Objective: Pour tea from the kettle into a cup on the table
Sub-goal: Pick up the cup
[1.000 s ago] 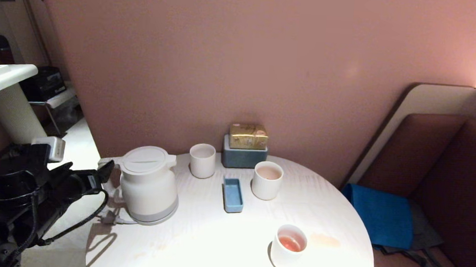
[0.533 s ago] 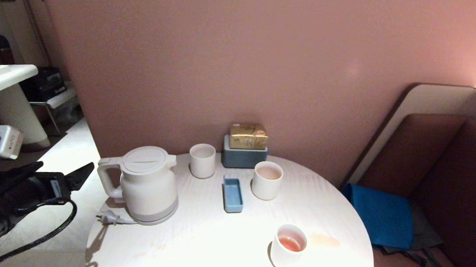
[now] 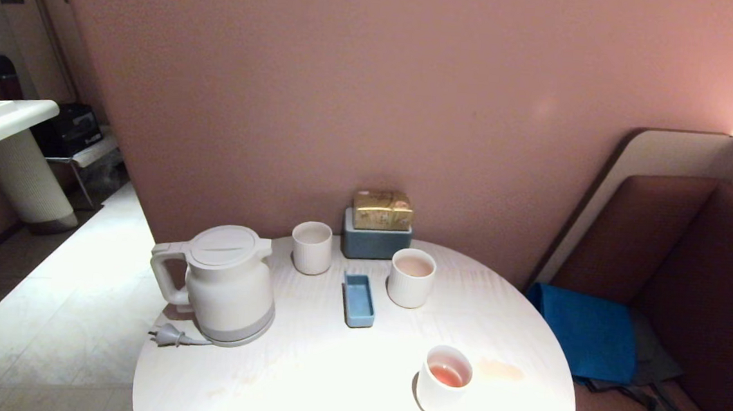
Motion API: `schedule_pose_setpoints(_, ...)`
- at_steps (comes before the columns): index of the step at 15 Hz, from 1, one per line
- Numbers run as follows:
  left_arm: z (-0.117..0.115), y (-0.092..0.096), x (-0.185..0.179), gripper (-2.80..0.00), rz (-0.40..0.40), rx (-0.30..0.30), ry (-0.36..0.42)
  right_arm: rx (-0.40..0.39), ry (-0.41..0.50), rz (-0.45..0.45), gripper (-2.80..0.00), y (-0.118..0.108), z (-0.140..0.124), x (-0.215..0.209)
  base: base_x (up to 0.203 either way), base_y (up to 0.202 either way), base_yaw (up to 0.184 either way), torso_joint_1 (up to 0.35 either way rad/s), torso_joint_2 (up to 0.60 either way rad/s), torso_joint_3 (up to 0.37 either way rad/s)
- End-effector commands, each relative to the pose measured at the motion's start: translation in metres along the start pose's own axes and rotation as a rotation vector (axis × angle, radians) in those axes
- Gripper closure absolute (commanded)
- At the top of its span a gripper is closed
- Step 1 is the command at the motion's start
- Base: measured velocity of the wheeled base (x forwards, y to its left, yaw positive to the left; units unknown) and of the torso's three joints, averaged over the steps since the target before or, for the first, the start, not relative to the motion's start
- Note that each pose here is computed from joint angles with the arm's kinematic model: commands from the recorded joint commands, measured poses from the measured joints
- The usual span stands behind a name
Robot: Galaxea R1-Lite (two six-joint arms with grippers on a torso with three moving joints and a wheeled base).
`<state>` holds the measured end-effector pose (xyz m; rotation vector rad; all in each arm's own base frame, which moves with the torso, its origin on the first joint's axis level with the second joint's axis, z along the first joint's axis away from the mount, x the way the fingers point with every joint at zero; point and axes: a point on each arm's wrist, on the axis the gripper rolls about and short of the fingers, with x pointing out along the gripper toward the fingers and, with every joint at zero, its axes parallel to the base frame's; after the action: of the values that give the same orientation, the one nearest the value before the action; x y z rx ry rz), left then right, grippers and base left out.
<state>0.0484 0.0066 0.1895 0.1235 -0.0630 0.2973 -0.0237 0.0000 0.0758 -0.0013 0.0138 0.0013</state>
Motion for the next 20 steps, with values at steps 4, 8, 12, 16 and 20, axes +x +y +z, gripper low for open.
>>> schedule_pose_setpoints(4,-0.019,0.024,-0.094,-2.8,-0.056,-0.005,-0.166,0.0,0.002,0.0,0.0,0.0,0.0,0.0,0.0,0.0,0.0,0.0,0.0,0.0)
schedule_pose_setpoints(8,-0.06,0.012,-0.092,-2.8,-0.318,-0.005,-0.117,0.0,0.002,0.0,0.0,0.0,0.0,0.0,0.0,0.0,0.0,0.0,0.0,0.0)
schedule_pose_setpoints(12,-0.107,0.001,-0.08,-2.8,-0.348,0.002,0.032,0.0,0.002,0.0,0.0,0.0,0.0,0.0,0.0,0.0,0.0,0.0,0.0,0.0)
schedule_pose_setpoints(16,-0.106,0.002,-0.079,-2.8,-0.322,-0.079,0.026,0.0,0.002,0.0,0.0,0.0,0.0,0.0,0.0,0.0,0.0,0.0,0.0,0.0)
schedule_pose_setpoints(20,-0.106,0.002,-0.079,-2.8,-0.305,-0.106,0.031,0.0,0.002,0.0,0.0,0.0,0.0,0.0,0.0,0.0,0.0,0.0,0.0,0.0)
